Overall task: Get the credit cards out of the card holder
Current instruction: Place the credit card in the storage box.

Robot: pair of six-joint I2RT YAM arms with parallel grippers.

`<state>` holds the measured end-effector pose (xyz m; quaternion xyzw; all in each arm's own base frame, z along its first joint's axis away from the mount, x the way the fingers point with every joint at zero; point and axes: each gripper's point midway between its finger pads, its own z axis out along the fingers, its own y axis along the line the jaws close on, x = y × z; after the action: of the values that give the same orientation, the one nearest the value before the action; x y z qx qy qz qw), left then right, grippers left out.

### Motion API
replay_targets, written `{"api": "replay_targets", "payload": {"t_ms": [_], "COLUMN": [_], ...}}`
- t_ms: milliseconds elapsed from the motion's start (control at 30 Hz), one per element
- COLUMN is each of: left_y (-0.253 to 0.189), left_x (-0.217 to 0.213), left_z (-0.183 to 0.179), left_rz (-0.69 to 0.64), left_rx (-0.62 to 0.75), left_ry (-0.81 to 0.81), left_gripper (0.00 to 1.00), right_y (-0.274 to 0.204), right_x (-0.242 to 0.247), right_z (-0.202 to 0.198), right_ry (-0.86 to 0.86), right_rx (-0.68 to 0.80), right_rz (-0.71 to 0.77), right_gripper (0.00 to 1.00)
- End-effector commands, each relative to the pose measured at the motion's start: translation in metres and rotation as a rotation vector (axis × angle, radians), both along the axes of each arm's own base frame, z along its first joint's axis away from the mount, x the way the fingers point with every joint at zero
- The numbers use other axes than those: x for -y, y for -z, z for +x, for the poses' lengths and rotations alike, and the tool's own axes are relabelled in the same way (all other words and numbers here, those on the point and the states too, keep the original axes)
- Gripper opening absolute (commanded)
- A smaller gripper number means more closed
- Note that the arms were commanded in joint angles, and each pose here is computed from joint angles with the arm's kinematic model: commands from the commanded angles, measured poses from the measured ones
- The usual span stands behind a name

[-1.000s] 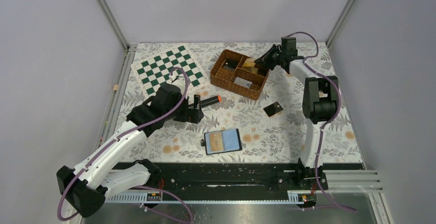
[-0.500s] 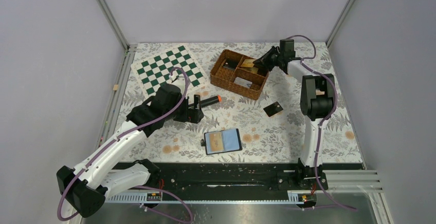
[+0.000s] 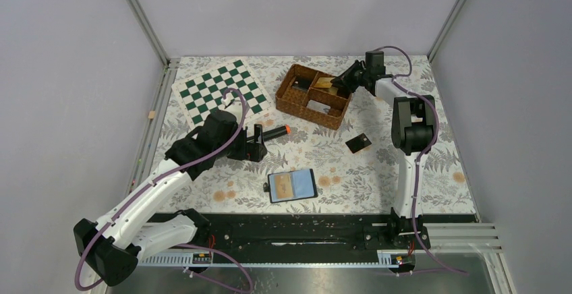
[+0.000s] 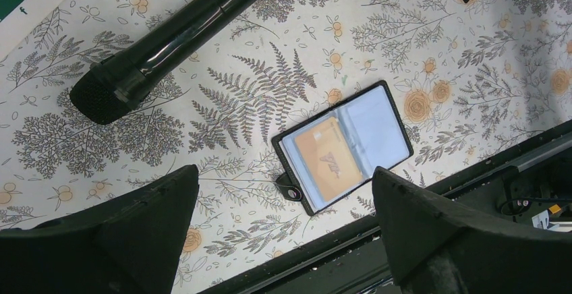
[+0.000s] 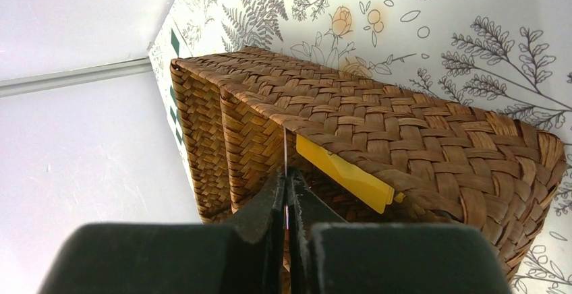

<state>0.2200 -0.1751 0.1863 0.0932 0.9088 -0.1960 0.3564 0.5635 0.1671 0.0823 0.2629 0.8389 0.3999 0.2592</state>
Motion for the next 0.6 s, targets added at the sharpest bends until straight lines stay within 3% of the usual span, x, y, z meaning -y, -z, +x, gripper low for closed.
{"api": "replay_targets", "payload": {"t_ms": [0,167,333,567], "left_y": [-0.016,-0.015,-0.015,-0.016], "left_x": [0.006,0.007,0.007,0.007], "left_z": [0.003,0.002,0.001,0.000], "left_rz": [-0.043,-0.046,-0.049,-0.053], "left_rx": [0.045,0.039,0.040,0.040], "left_ry": [0.027,0.033,0.035,0.037], "left_gripper": [0.99,0.99,0.99,0.99], "right_y": [-0.010,-0.007,-0.012,-0.016], "right_x": [-0.006,-0.005,-0.001,-0.001], "right_z": [0.013,0.013,0.012,0.014], "right_ry": [0.001,0.007,0.020,0.018], "right_rx": [0.043,0.035,0.040,0.053], "right_rz": [-0.002,-0.009,-0.030,-0.034], "right_gripper": [0.05,0.08,0.20,0.22]}}
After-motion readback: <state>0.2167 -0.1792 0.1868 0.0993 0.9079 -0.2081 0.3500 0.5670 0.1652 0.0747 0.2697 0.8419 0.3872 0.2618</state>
